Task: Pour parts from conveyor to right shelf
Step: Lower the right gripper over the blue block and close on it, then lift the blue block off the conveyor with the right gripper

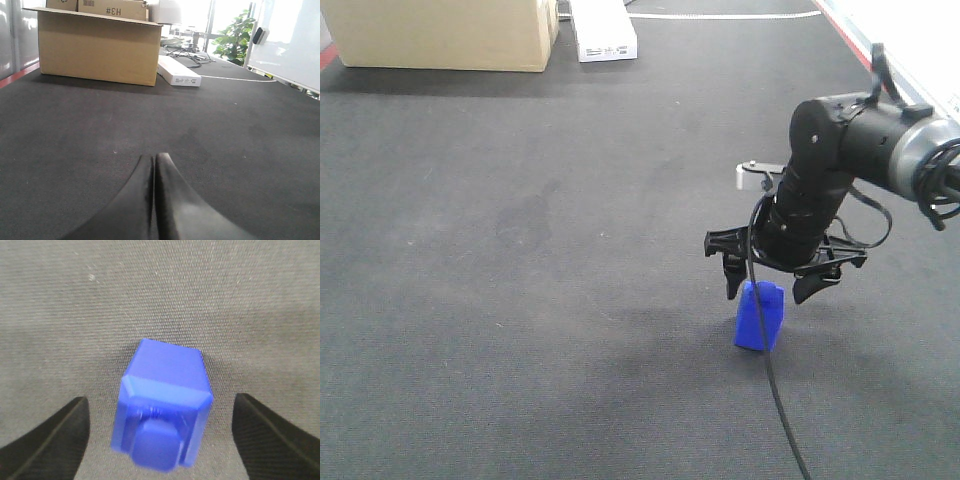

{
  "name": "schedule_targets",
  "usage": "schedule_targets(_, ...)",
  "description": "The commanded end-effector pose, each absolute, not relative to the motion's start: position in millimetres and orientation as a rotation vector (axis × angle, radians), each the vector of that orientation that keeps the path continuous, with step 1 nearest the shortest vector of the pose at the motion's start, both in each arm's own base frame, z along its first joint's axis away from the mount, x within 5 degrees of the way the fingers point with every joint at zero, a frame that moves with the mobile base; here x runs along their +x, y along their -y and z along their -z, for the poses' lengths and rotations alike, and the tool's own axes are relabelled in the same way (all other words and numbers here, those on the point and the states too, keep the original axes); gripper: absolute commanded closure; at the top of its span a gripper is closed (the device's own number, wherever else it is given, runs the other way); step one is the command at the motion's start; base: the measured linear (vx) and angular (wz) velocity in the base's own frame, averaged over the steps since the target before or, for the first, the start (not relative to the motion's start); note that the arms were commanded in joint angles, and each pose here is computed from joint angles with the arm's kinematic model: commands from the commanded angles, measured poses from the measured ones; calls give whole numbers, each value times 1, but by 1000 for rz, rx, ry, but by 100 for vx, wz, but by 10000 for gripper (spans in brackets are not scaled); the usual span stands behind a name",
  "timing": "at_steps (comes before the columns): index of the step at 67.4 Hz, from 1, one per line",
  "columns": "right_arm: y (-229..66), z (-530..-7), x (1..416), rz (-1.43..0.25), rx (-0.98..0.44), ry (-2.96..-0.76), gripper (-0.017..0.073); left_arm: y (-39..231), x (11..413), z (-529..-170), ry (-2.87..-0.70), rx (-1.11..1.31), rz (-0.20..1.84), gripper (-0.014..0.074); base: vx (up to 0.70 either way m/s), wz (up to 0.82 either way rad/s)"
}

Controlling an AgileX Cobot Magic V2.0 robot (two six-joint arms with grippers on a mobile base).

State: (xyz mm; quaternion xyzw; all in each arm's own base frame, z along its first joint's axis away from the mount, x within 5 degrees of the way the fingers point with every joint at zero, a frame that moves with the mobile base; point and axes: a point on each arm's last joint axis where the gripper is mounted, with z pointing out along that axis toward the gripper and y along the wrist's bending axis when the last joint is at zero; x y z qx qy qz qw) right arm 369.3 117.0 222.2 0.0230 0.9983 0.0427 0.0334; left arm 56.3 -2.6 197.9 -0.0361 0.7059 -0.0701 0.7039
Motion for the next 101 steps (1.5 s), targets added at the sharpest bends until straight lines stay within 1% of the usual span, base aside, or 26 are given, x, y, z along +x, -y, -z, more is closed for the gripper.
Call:
schedule_targets(1,-116,-242,371,-161,83,-3005,25,3,56,-198,-1509,-83,174,600,0,0)
schedule_targets(8,-117,-234,373,-151,94,-3028,51,3,56,-198,-1509,-83,174,600,0,0)
schedule_targets(15,-117,-231,374,-143,86,-3031,106,3,56,-198,-1509,-83,174,600,0,0)
schedule_targets(20,-116,-231,375,-133,80,-3024,193,3,56,-198,-1509,-83,174,600,0,0)
schedule_targets(24,-116,-231,375,-128,67,-3027,286,3,56,-198,-1509,-83,174,600,0,0)
schedule_targets(25,-116,-231,375,-126,56,-3026,298,3,56,-198,-1509,-83,174,600,0,0)
schedule_targets(31,-116,-232,375,-115,-27,-3020,453,3,56,-198,-1509,-83,174,600,0,0)
schedule_targets(36,-114,-236,374,-95,-137,-2998,564,3,56,-198,-1509,-83,174,600,0,0)
schedule_targets(37,-114,-237,374,-88,-155,-2993,573,3,56,-198,-1509,-83,174,600,0,0)
schedule_targets(45,-111,-249,372,-56,-262,-2943,569,3,56,-198,-1509,-83,174,600,0,0)
schedule_targets(51,-106,-262,369,0,-347,-2889,567,3,56,-198,-1509,-83,174,600,0,0)
schedule_targets(58,-103,-280,365,6,-427,-2811,563,3,56,-198,-1509,-83,174,600,0,0)
schedule_targets(65,-91,-296,358,-29,-401,-2740,561,3,56,-198,-1509,-83,174,600,0,0)
schedule_targets(70,-74,-304,349,-44,-363,-2680,561,3,56,-198,-1509,-83,174,600,0,0)
schedule_targets(74,-58,-311,338,-70,-306,-2628,561,3,56,-198,-1509,-83,174,600,0,0)
schedule_targets(80,-44,-320,320,-64,-306,-2550,561,3,56,-198,-1509,-83,174,600,0,0)
schedule_targets(88,-39,-336,294,-53,-305,-2421,561,3,56,-198,-1509,-83,174,600,0,0)
schedule_targets(101,-43,-355,253,-74,-304,-2229,561,3,56,-198,-1509,-83,174,600,0,0)
